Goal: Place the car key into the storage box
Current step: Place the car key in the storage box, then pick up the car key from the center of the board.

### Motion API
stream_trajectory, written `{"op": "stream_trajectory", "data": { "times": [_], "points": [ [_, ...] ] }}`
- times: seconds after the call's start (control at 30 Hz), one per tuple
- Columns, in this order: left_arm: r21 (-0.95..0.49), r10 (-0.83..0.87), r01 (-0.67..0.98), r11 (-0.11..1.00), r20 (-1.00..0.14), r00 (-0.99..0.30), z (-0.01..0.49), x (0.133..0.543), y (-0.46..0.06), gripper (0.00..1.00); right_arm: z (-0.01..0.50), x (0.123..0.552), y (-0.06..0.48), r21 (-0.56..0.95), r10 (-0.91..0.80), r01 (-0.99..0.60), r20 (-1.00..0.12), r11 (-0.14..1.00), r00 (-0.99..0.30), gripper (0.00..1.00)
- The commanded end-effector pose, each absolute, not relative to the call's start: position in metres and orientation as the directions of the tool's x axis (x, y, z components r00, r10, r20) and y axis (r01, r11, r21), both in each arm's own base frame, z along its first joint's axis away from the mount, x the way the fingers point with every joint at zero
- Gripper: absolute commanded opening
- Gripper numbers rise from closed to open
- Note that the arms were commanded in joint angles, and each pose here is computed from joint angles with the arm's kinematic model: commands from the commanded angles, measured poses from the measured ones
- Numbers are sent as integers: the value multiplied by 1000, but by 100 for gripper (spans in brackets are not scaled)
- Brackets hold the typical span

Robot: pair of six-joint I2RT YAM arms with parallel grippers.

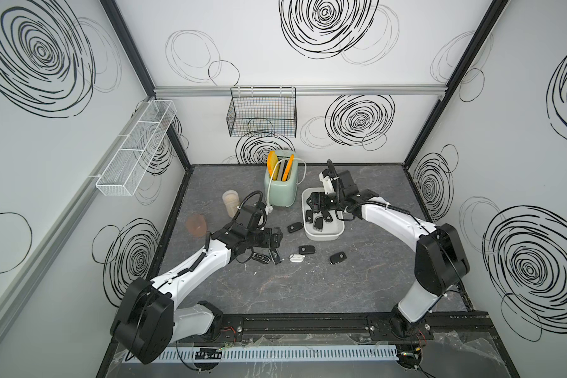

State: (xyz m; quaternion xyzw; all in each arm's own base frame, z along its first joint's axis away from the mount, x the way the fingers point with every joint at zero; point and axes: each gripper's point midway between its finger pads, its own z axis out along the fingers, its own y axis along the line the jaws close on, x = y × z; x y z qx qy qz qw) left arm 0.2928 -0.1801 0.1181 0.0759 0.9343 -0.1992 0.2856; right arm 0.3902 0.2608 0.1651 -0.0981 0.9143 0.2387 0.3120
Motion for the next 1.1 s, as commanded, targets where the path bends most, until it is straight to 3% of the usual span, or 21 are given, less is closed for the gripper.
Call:
{"op": "stream_trajectory", "data": {
  "times": [0.0,0.07,0.7,1.07],
  "points": [
    [-230,123,325,917,-612,-781,123,304,-187,98,183,374,257,416,-23,-376,-646,828,-763,91],
    [-211,153,347,914,-613,-775,121,308,-191,98,190,363,252,432,-14,-388,-653,814,-757,100],
    [-62,403,520,852,-557,-726,81,349,-240,96,174,285,198,555,120,-299,-595,776,-795,99],
    [-5,486,556,831,-479,-731,44,363,-260,92,163,276,184,565,153,-260,-580,783,-800,99]
  ]
}}
